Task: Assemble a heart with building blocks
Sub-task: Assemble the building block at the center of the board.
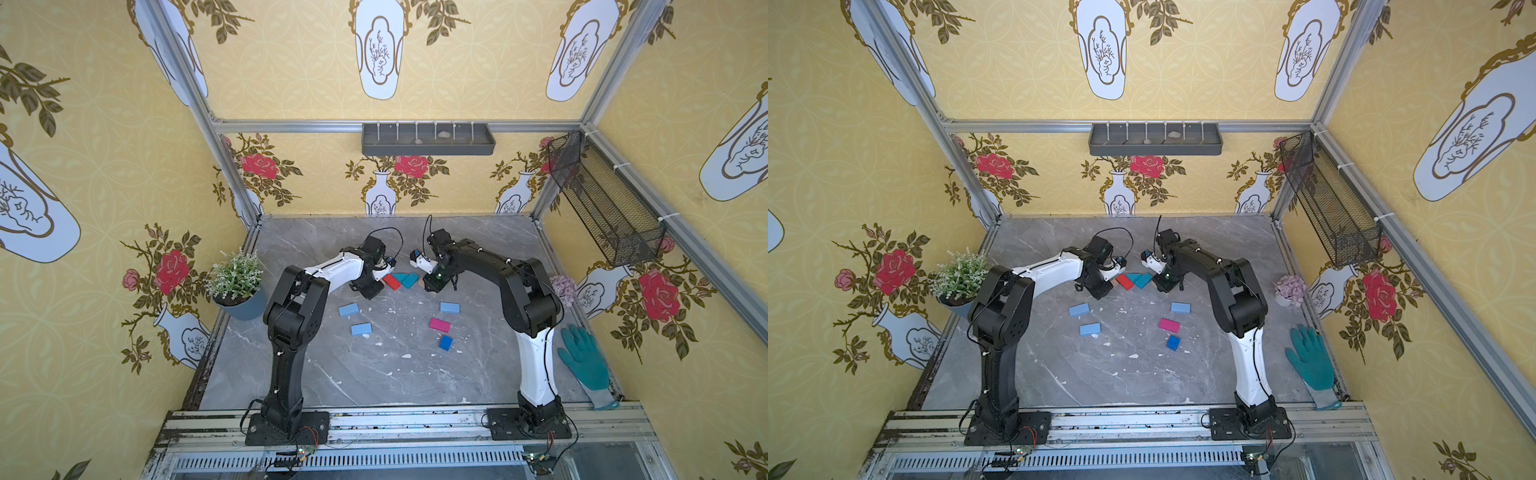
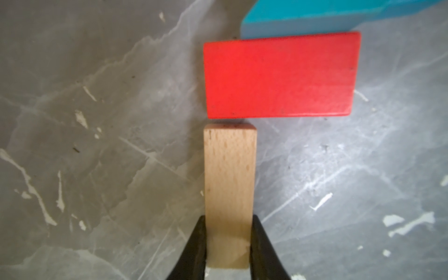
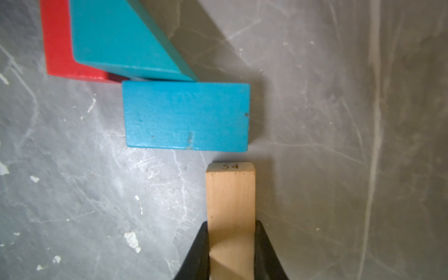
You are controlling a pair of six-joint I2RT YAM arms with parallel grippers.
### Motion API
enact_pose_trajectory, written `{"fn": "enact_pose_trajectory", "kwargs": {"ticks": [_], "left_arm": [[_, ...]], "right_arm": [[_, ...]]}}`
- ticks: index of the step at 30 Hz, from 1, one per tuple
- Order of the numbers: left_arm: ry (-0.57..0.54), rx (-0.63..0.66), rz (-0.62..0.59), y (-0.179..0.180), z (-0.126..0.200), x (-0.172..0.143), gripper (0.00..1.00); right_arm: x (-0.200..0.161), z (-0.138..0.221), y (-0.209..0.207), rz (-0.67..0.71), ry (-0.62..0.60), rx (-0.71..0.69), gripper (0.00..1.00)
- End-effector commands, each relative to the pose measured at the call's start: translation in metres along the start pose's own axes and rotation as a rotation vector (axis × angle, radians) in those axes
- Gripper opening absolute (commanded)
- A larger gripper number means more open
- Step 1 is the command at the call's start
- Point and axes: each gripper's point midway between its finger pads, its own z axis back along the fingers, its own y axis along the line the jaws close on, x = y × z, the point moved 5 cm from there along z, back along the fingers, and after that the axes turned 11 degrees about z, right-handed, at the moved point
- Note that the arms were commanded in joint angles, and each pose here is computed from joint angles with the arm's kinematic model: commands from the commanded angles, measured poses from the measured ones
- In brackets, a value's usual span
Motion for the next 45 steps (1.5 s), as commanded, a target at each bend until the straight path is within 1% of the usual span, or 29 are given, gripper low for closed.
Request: {"fn": "enact_pose_trajectory", "kwargs": {"ticks": [1, 26, 29, 32, 33, 34, 35, 36, 38, 39, 40, 42, 45], "left_arm": [[0.016, -0.014, -0.007, -0.001, -0.003, -0.003, 0.24], [0.015, -0.021, -0.005, -0.006, -0.004, -0.001, 0.26], [0.018, -0.020, -0.002, -0.006, -0.005, -0.002, 0.27], [0.020, -0.015, -0.002, -0.006, -0.005, -0.002, 0.29], [0.019, -0.015, -0.001, -0.006, -0.005, -0.002, 0.31], [0.020, -0.013, 0.000, -0.006, -0.005, -0.002, 0.35], [0.021, -0.012, 0.002, -0.006, -0.006, -0.002, 0.44], [0.020, -0.011, 0.004, -0.006, -0.005, -0.002, 0.54], [0.018, -0.011, 0.011, -0.006, -0.005, -0.002, 0.79], [0.017, -0.011, 0.016, -0.006, -0.005, -0.002, 0.85], [0.012, -0.010, 0.022, -0.006, -0.004, -0.002, 0.88], [0.000, -0.008, 0.034, -0.005, -0.002, -0.001, 0.93], [-0.018, -0.004, 0.046, -0.005, 0.006, -0.002, 0.96]], "right_arm": [[-0.002, -0.005, 0.003, 0.007, 0.019, 0.011, 0.13], [0.004, -0.008, 0.005, 0.017, 0.018, 0.019, 0.14], [0.004, -0.008, 0.006, 0.017, 0.019, 0.020, 0.16], [0.002, -0.009, 0.006, 0.014, 0.025, 0.016, 0.20], [0.001, -0.010, 0.005, 0.012, 0.030, 0.016, 0.24], [0.000, -0.010, 0.005, 0.012, 0.034, 0.012, 0.29], [-0.002, -0.011, 0.005, 0.011, 0.042, 0.007, 0.35], [-0.002, -0.011, 0.004, 0.011, 0.046, 0.004, 0.45], [-0.005, -0.013, 0.002, 0.005, 0.057, -0.007, 0.65], [-0.006, -0.013, 0.002, 0.002, 0.063, -0.011, 0.76], [-0.007, -0.014, 0.001, 0.000, 0.069, -0.018, 0.98], [-0.009, -0.016, 0.000, -0.006, 0.080, -0.029, 0.98], [-0.010, -0.013, -0.001, -0.011, 0.080, -0.047, 0.97]]}}
